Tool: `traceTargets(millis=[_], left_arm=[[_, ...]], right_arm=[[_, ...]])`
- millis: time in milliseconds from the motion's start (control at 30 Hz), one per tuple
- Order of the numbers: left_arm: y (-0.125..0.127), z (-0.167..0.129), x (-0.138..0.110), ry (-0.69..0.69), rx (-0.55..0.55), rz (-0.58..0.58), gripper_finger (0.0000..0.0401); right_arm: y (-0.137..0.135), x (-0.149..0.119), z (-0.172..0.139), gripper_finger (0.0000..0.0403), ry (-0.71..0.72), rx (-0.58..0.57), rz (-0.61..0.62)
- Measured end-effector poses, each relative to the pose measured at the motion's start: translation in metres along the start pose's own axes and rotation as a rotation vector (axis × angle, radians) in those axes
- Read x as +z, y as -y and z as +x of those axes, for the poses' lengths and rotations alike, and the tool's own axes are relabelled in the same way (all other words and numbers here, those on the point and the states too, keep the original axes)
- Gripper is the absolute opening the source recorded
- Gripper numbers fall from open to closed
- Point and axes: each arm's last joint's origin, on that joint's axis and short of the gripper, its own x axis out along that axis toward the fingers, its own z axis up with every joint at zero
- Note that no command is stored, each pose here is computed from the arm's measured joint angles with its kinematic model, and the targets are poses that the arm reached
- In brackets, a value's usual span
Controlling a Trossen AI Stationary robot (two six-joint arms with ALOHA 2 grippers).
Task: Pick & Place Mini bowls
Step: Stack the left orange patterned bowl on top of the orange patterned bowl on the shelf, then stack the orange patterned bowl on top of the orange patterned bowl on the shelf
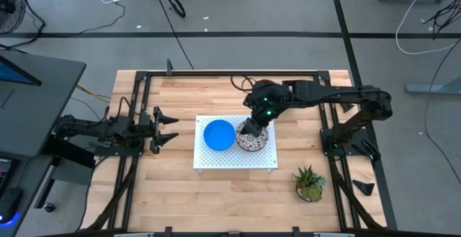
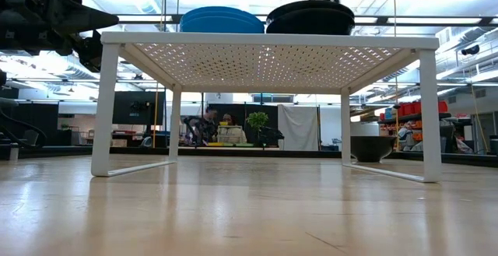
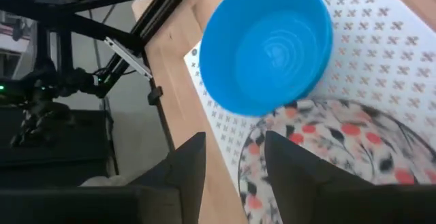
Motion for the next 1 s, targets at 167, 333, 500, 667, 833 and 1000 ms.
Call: traceTargets(millis=[167,333,500,667,833,1000], left_arm=[[0.000,0.000,0.000,0.000,0.000,0.000,0.0288],[0.000,0.000,0.000,-0.001,0.000,0.000,0.0288],[0.000,0.000,0.000,0.000,0.000,0.000,0.0288],[0.000,0.000,0.000,0.000,0.000,0.000,0.0288],[0.000,0.000,0.000,0.000,0.000,0.000,0.0288],[0.000,0.000,0.000,0.000,0.000,0.000,0.0288]], right_arm=[[0.004,0.007,0.020,0.0151,-0.011,0.012,-0.016],[0.013,0.012,0.036,0.0151,-0.032,-0.020,-0.021],[0.018,0.015,0.044,0.0151,-0.027,-0.043,-0.032],[0.021,0.017,0.044,0.0151,-0.022,-0.055,-0.027],[0.021,0.017,0.044,0.0151,-0.025,-0.054,-0.027],[0.017,0.016,0.032,0.0151,-0.007,-0.037,-0.045]])
